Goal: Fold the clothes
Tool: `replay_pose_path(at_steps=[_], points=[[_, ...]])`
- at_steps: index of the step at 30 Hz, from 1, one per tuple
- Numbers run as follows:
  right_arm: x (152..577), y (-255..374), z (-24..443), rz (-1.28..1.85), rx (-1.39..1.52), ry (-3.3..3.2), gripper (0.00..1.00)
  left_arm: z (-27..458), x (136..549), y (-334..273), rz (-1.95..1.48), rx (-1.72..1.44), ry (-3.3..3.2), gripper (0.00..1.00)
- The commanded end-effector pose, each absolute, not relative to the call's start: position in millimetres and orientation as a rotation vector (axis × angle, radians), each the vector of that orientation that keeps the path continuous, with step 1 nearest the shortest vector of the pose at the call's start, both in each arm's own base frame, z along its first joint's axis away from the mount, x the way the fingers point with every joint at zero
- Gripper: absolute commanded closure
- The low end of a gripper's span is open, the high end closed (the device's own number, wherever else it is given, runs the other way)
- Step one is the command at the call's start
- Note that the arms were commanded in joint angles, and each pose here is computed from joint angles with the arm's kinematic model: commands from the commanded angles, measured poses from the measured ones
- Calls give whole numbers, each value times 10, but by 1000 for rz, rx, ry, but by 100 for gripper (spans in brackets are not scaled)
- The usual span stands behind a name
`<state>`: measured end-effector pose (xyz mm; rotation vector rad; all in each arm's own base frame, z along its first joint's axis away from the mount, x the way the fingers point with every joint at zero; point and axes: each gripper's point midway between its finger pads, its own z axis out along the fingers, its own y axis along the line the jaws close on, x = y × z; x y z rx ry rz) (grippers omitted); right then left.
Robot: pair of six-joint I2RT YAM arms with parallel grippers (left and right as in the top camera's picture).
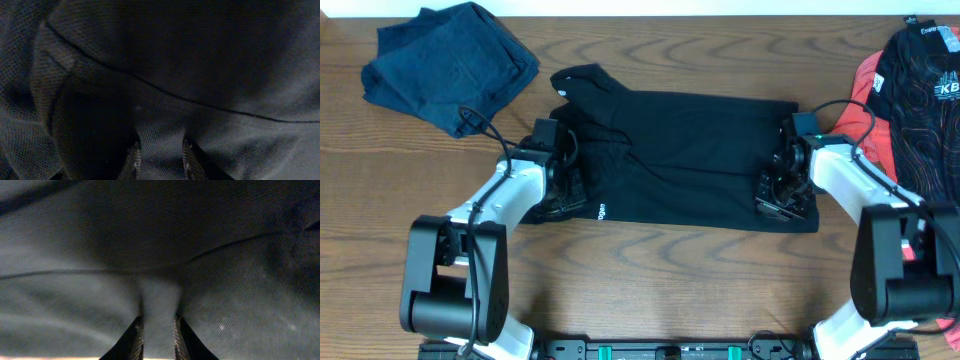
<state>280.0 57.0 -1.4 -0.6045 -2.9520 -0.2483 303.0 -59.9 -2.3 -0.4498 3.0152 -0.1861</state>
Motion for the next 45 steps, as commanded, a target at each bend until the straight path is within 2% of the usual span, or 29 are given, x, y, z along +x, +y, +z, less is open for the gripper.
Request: replay_pose_path(at_steps=[1,7,10,14,19,24,27,30,34,36,37,39,40,41,44,45], points=[[2751,514,-161,-167,-647,-2916,82,-214,2879,-357,-63,-498,3090,69],[2710,418,-295,-65,-708,-2882,84,-225,2745,-134,-31,-618,3130,70],[2705,416,-304,-58,-746,-2869,86,-216,2612,-70,-14,-666,3175,75],[2698,363,-306,-8,-800,-2861,89,-192,2437,-61,11,-709,3238,75],[2669,320,-302,24,-831,-2845,92,-134,2188,-87,39,-838,3315,87],[2548,217,-274,128,-932,-2779,97,-85,2036,-96,64,-851,3376,88],[2467,119,-231,227,-1013,-2738,97,-56,1997,-95,74,-869,3385,94],[2428,88,-145,241,-1043,-2725,98,15,1987,-95,73,-884,3370,94],[2469,55,65,213,-1078,-2775,97,189,2053,-75,56,-867,3292,94],[2538,59,234,169,-1050,-2856,91,334,2113,-76,23,-847,3225,94],[2573,67,314,141,-1021,-2900,81,403,2140,-76,7,-838,3193,93],[2630,78,504,90,-972,-2992,20,554,2196,-77,-27,-816,3120,83],[2654,80,592,70,-956,-3033,7,614,2227,-78,-40,-805,3090,74],[2677,81,656,54,-951,-3064,1,678,2265,-78,-55,-792,3056,71],[2786,103,880,-25,-957,-3174,1,880,2461,-80,-104,-756,2934,12],[2833,126,939,-65,-955,-3206,1,954,2540,-81,-120,-743,2894,0]])
